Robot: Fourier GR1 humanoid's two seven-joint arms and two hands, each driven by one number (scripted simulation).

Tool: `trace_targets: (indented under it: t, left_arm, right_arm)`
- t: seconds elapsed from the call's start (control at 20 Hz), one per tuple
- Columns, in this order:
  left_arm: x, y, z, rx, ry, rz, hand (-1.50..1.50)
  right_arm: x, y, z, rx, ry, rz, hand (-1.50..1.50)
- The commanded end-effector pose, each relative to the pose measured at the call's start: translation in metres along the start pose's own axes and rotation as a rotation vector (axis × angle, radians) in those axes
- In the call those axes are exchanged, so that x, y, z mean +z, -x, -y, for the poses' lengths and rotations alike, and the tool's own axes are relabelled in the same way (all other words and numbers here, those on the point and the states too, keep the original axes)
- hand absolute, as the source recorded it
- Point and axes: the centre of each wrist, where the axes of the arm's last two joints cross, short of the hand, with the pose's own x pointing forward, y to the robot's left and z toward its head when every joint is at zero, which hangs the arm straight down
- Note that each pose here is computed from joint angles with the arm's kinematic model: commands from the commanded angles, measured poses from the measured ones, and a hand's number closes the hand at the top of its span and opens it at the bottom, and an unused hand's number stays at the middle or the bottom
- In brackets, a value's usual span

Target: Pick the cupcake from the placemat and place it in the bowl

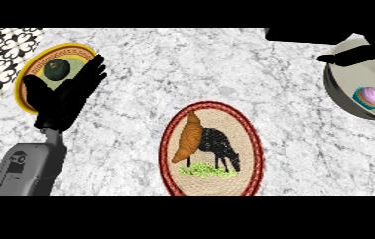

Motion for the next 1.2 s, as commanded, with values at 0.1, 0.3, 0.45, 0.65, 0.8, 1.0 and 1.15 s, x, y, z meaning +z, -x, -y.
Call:
trace_targets:
  t: [0.1, 0.3, 0.45, 0.65, 0.8, 1.0, 1.15]
  left_arm:
    - [-0.002, -0.005, 0.001, 0.004, 0.016, -0.001, 0.0]
    - [0.003, 0.007, 0.006, 0.006, 0.011, 0.002, 0.0]
    - [0.005, -0.006, 0.003, 0.008, 0.0, 0.005, 0.0]
    - [0.006, 0.001, -0.001, 0.004, -0.021, -0.006, 0.0]
    - [0.017, 0.008, -0.004, 0.019, -0.013, -0.015, 0.0]
    - [0.011, -0.005, -0.014, 0.019, -0.042, -0.009, 0.0]
    - [0.019, 0.001, -0.021, 0.024, -0.037, -0.032, 0.0]
  right_arm:
    - [0.002, -0.008, 0.015, -0.031, 0.154, 0.06, -1.5]
    - [0.026, 0.009, 0.046, -0.028, 0.263, 0.059, -1.5]
    - [0.045, 0.014, 0.074, -0.043, 0.356, 0.05, -1.5]
    - [0.077, 0.02, 0.112, -0.039, 0.404, 0.059, -1.5]
    - [0.106, 0.037, 0.129, 0.018, 0.352, 0.123, -1.5]
    - [0.141, 0.027, 0.17, -0.028, 0.298, 0.253, -1.5]
    - [0.174, 0.04, 0.184, -0.056, 0.305, 0.306, -1.5]
